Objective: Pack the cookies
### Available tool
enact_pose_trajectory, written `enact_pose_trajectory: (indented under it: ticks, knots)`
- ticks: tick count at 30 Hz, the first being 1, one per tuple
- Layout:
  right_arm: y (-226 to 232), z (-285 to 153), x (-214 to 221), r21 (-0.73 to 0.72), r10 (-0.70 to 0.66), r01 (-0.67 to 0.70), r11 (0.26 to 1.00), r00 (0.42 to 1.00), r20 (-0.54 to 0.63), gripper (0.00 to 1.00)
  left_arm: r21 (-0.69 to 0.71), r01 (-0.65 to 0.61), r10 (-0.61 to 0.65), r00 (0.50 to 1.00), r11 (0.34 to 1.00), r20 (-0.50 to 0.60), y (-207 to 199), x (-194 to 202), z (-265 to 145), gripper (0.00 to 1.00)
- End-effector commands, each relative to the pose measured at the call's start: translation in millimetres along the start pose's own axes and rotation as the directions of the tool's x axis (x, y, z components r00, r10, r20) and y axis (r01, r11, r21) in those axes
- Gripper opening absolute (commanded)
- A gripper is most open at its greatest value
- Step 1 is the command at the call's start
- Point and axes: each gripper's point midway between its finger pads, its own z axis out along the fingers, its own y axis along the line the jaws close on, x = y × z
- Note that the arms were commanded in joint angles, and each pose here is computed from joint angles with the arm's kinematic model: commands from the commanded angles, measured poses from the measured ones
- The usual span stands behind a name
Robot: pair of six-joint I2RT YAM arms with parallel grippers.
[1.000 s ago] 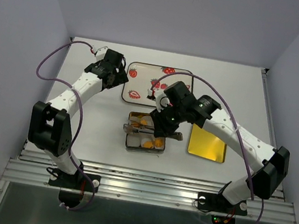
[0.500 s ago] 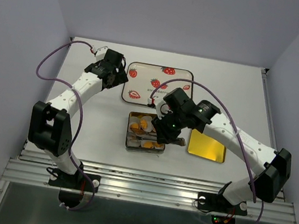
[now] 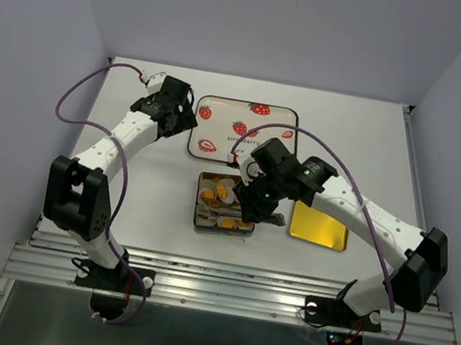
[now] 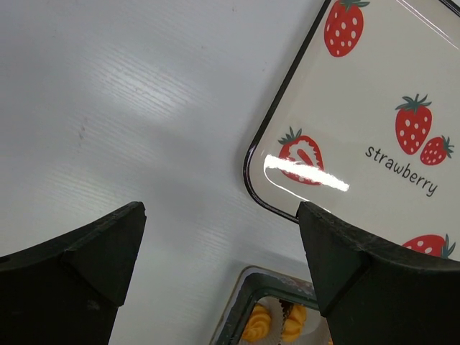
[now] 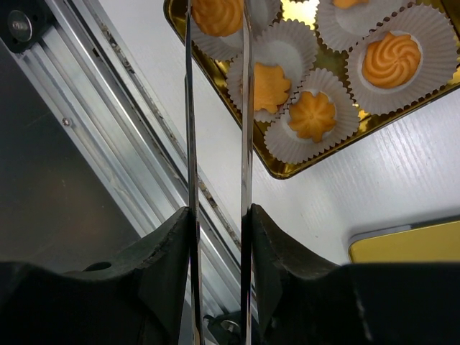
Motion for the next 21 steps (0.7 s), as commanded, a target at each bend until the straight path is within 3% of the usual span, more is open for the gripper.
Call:
enact_pose_trajectory:
  ticks: [1,21]
  knots:
    - [4.0,-3.3,-14.8,-0.004,-0.023,0.024,1.000,0.998,0.066,0.41,-0.020,-0.001,0.002,1.000,1.000,0.012,3.3,-6.6,-3.7,0.99]
    - [-0.1,6.2,-11.1,0.004,-0.005,0.005,1.000,0.999,0.041,0.44,-0.027,0.000,0.000,1.000,1.000,0.007,9.4,-2.4,-8.3,0.99]
